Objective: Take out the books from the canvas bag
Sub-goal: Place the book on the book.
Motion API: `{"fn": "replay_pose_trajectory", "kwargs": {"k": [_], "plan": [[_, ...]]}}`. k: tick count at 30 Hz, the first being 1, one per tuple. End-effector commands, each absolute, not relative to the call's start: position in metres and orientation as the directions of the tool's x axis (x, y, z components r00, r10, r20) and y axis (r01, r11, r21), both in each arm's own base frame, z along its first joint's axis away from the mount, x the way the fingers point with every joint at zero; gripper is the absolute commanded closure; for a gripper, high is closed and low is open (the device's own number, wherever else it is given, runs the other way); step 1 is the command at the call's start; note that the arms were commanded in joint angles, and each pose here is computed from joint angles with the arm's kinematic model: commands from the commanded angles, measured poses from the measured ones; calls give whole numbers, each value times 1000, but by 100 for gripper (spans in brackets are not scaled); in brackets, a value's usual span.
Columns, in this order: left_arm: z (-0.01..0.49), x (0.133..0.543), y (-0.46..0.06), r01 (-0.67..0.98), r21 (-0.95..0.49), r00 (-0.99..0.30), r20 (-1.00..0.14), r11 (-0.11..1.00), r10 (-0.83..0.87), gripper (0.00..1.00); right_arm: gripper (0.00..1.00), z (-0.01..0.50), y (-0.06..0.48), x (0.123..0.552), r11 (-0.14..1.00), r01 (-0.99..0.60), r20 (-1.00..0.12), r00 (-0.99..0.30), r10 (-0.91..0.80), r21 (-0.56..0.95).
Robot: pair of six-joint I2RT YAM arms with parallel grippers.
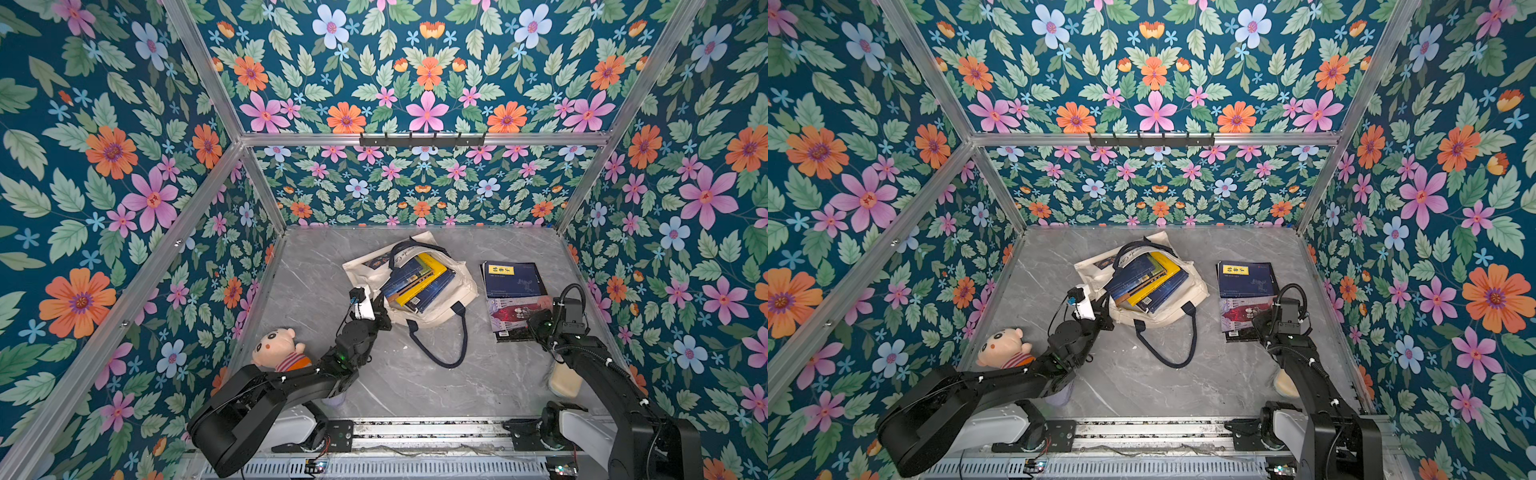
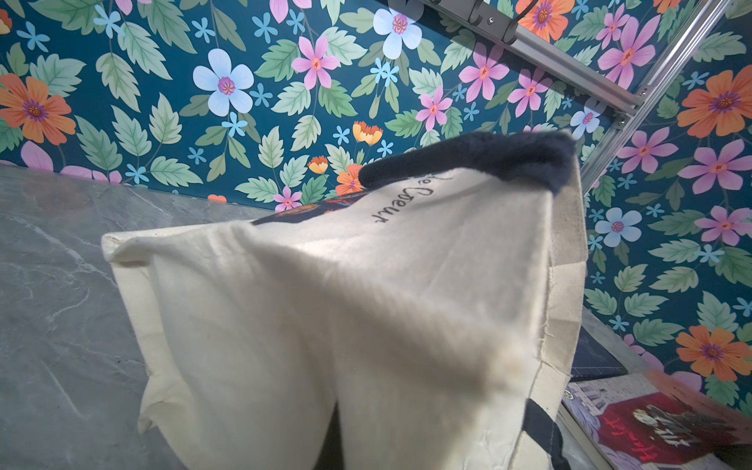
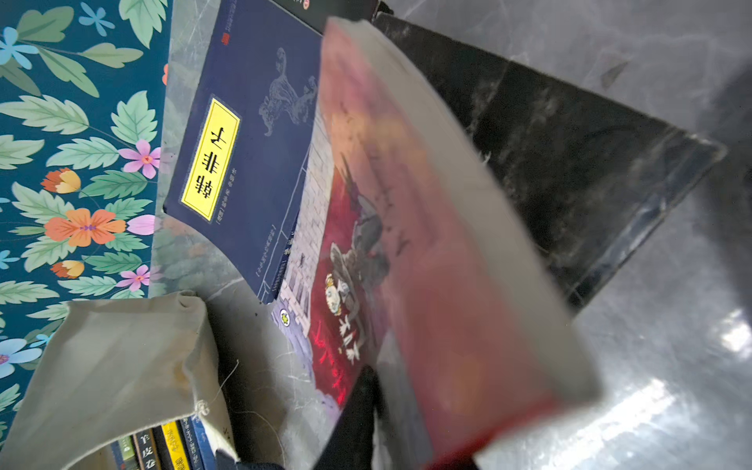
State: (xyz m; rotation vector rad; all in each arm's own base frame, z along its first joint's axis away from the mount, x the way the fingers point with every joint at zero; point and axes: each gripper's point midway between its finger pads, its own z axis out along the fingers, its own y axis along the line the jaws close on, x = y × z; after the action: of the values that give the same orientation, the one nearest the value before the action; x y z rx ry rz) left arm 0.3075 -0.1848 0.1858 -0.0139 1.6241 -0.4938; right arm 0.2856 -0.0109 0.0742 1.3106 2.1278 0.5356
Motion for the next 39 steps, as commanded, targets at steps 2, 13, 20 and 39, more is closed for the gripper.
{"fn": "replay_pose_trajectory", "kwargs": {"k": [2,13,20,39], "plan": [[196,308,-185,289,-340,-100,-941,895,-325,100,70,70,-13,279,444,689,-257,-363,896,574],[196,308,-185,289,-340,-100,-940,895,-325,100,31,72,-16,276,431,700,-236,-363,901,570],[197,308,-185,290,-338,-97,-941,895,-324,100,25,89,-8,284,455,630,-251,-390,886,629],[202,298,-197,387,-307,-85,-951,870,-297,100,24,182,122,308,705,206,-509,-559,654,679]]}}
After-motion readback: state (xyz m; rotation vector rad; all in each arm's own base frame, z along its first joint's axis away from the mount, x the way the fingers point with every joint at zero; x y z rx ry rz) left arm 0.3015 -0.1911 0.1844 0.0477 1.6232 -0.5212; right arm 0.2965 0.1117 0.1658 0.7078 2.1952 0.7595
